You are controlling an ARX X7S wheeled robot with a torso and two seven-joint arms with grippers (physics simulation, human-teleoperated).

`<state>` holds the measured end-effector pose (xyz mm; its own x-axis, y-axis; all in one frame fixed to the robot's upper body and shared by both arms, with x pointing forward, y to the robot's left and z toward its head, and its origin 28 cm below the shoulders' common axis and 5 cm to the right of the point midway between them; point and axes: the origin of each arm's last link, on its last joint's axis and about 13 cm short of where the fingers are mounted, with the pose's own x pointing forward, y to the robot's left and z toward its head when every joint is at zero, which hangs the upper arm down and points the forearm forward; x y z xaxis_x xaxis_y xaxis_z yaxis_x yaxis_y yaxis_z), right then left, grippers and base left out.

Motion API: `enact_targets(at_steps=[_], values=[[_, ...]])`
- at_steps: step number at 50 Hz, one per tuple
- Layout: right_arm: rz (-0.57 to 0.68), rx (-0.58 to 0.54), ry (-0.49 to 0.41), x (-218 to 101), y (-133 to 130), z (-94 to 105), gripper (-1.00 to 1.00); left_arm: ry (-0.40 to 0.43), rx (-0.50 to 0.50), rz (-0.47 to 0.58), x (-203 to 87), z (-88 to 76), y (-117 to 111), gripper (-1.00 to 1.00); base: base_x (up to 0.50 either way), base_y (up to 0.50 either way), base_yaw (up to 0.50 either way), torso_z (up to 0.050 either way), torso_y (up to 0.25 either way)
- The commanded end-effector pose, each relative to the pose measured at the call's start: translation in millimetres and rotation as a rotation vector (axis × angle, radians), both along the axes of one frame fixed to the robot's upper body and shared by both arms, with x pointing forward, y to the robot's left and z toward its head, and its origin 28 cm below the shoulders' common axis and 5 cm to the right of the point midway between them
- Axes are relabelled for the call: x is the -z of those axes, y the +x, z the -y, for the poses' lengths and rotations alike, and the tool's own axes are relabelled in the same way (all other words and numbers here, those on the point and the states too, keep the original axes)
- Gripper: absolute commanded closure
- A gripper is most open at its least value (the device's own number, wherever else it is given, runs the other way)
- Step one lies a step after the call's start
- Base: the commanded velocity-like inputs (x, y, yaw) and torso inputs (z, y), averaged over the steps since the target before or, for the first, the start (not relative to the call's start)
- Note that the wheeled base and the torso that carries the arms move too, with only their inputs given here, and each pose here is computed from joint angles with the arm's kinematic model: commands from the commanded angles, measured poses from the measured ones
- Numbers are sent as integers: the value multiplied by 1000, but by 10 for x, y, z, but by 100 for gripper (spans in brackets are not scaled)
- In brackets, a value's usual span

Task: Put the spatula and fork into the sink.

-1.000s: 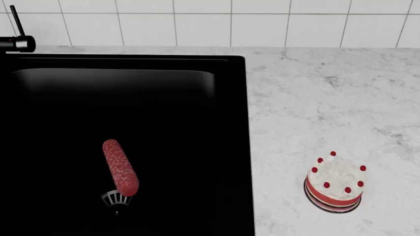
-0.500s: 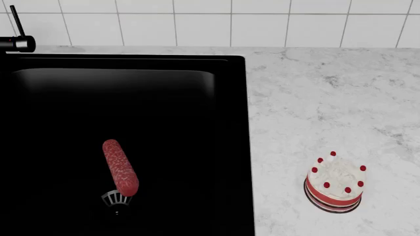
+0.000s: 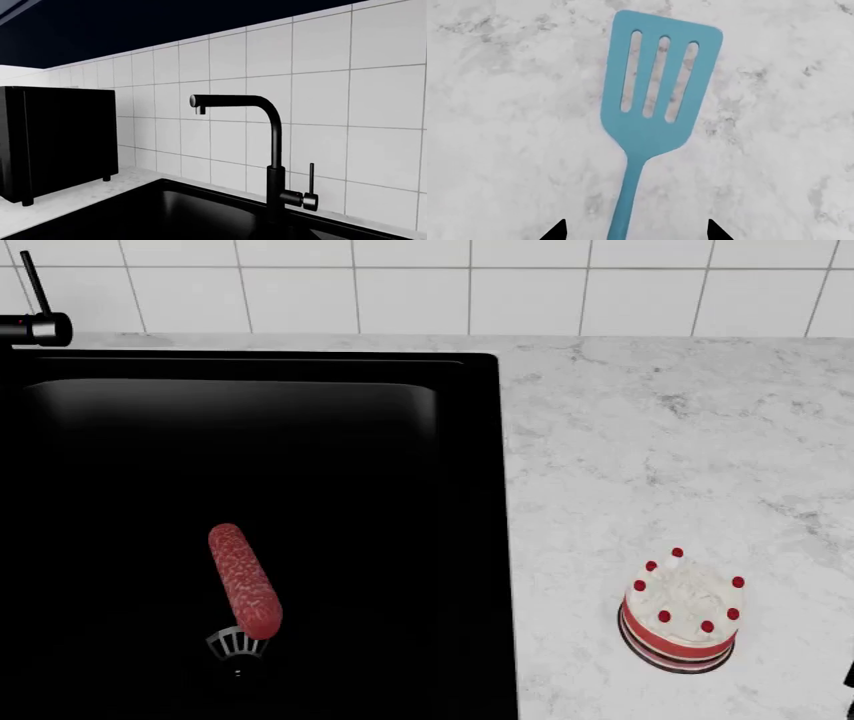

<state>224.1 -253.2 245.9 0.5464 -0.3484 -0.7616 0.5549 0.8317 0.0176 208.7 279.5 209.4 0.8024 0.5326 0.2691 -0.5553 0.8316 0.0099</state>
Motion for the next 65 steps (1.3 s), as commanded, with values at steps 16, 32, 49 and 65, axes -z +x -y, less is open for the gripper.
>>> enact_targets(at_steps=[16, 32, 49, 65], values=[[-33, -35, 0, 223, 146, 35, -100, -6, -6, -4, 30, -17, -16, -100, 0, 0, 0, 0, 0], [-53, -33, 27, 416, 239, 110, -100, -6, -12, -8, 41, -22, -20, -100, 1, 0, 1, 0, 0], [-91, -39, 59, 614, 225, 79, -100, -7, -15, -11, 18, -11, -38, -100, 3, -2, 1, -1, 0], [-142, -44, 92, 856, 197, 58, -100, -6, -14, -13, 47, -29, -11, -100, 4, -3, 2, -3, 0]])
